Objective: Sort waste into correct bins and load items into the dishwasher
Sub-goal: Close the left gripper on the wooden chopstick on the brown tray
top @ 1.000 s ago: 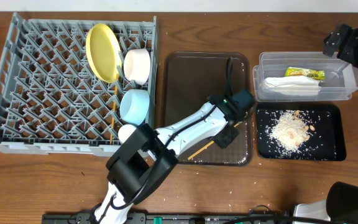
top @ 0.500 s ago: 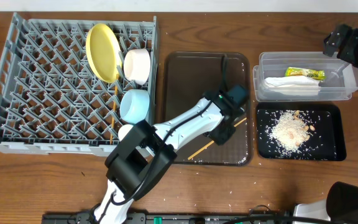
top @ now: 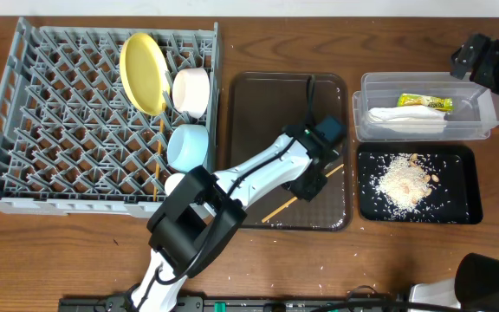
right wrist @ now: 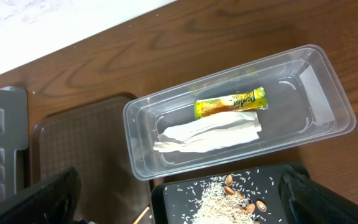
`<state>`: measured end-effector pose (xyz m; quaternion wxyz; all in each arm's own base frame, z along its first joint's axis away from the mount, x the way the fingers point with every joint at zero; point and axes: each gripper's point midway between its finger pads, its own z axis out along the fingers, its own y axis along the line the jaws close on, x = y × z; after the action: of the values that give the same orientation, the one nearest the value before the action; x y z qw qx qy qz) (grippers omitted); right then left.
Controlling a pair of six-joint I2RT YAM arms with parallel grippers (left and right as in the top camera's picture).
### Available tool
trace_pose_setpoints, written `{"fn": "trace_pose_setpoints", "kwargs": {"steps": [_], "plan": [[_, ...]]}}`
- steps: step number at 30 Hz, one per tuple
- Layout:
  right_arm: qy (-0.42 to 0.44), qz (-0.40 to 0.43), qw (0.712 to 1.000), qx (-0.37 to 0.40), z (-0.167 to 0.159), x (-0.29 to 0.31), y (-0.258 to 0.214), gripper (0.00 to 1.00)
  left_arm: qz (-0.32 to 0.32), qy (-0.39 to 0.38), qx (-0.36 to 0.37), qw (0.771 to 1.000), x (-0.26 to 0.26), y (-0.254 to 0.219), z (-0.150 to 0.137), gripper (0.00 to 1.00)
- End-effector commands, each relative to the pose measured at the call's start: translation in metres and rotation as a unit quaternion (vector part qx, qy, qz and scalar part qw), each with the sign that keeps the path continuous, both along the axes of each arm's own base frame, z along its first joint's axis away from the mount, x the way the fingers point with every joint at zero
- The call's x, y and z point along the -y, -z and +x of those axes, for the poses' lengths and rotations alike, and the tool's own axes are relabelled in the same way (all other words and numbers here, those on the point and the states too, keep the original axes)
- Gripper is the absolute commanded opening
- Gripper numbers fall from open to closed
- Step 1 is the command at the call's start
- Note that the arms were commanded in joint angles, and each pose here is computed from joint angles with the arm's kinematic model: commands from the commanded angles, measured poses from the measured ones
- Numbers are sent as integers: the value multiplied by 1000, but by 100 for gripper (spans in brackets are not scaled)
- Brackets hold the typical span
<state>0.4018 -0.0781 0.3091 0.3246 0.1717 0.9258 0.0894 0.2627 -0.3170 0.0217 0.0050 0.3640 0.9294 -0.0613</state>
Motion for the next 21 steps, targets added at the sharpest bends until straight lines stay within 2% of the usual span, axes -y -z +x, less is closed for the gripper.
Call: {"fn": "trace_pose_setpoints", "kwargs": {"steps": [1,3,8,15,21], "plan": [[9,4,1000,0,0,4,-1,99,-8,5,-1,1000,8,-12,4,15],[9,4,1000,0,0,4,-1,99,-12,7,-7,1000,10,-14,1,17],[9,4,1000,0,0,4,-1,99,7,8,-32,999,0,-14,-11,46],[9,4,1000,0,0,4,-1,99,18,8,-39,999,-6,-9,-14,49],[9,4,1000,0,-1,4,-1,99,32,51,-50,997,-14,-2,-20,52]]}}
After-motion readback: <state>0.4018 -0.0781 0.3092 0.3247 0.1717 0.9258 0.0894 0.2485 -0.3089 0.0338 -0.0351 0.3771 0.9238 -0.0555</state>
